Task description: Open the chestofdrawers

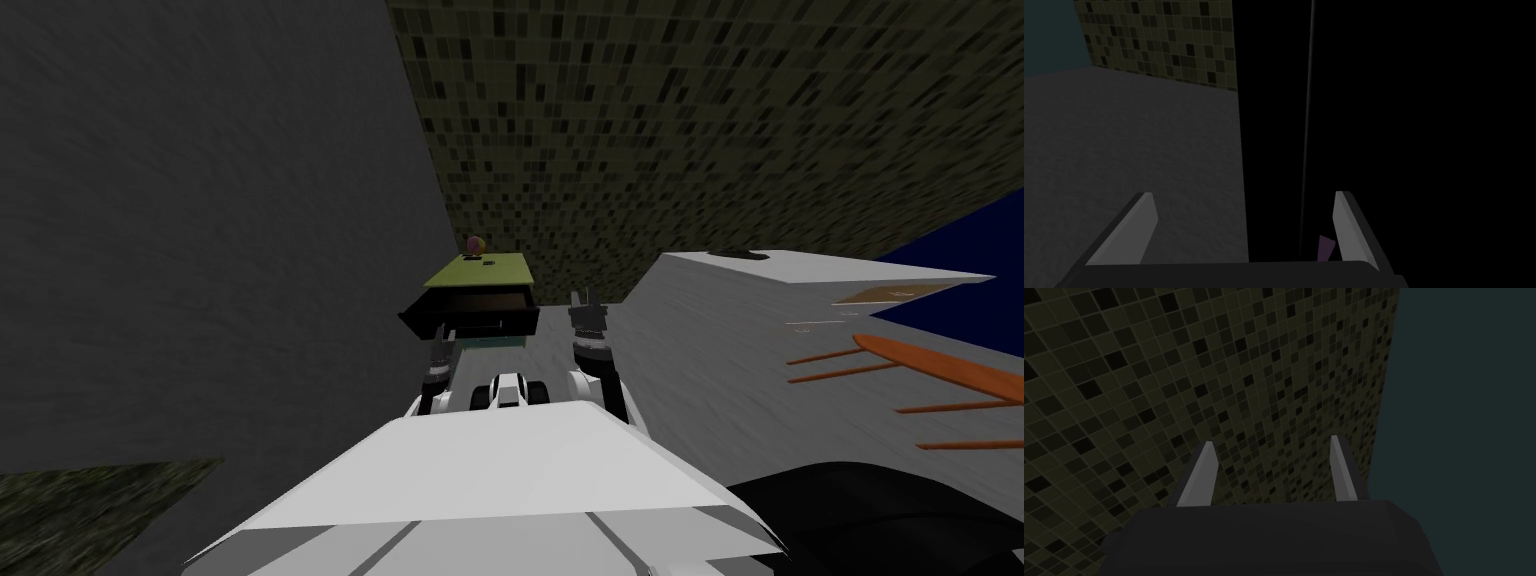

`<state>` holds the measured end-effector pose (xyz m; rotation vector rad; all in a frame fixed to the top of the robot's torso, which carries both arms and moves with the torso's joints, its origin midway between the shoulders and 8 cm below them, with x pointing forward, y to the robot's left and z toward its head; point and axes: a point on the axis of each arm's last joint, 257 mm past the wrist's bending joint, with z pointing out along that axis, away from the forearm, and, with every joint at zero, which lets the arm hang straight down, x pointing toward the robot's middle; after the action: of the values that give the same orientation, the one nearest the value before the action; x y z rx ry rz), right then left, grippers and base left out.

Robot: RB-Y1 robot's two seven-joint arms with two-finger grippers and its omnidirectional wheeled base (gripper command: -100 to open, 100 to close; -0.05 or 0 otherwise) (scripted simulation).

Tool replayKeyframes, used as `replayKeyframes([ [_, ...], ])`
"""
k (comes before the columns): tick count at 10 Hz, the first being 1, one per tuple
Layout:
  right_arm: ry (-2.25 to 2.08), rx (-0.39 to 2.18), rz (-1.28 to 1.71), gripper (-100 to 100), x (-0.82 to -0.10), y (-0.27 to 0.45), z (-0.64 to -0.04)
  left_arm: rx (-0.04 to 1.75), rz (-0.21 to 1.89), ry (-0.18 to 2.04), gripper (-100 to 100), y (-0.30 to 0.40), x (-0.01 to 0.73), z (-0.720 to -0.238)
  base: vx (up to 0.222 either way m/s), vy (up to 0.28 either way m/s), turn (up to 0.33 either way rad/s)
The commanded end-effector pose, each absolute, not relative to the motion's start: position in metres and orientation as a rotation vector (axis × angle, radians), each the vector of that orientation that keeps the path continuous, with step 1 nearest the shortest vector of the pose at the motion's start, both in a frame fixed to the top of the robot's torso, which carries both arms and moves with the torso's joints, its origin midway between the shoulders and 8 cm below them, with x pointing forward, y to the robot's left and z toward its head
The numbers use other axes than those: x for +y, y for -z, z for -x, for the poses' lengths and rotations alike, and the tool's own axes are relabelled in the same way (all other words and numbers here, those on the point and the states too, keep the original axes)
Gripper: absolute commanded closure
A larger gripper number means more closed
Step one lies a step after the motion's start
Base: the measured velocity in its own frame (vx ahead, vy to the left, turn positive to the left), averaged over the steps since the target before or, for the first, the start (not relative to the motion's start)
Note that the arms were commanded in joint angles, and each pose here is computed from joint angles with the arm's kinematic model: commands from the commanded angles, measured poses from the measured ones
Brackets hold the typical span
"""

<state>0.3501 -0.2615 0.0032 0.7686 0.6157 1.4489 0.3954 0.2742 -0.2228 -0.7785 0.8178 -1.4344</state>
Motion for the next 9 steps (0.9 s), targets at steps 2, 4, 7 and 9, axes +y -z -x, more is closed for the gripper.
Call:
replayKeyframes([
  [2,-1.449,0.616,-0.769,0,-0.262,-0.003,-0.35,0.819,0.784,1.439,-100,0.203,0.278,-0.424,-0.081,-0.014,0.006],
  [4,-1.449,0.616,-0.769,0,-0.262,-0.003,-0.35,0.818,0.785,1.442,-100,0.191,0.281,-0.438,-0.069,-0.02,-0.005],
  [7,-1.449,0.616,-0.769,0,-0.262,-0.003,-0.35,0.849,0.822,1.428,0,0.211,0.283,-0.432,-0.008,-0.002,-0.001],
  [9,-1.449,0.616,-0.769,0,-0.262,-0.003,-0.35,0.856,0.83,1.424,0,0.215,0.283,-0.432,0.0,0.0,0.0],
])
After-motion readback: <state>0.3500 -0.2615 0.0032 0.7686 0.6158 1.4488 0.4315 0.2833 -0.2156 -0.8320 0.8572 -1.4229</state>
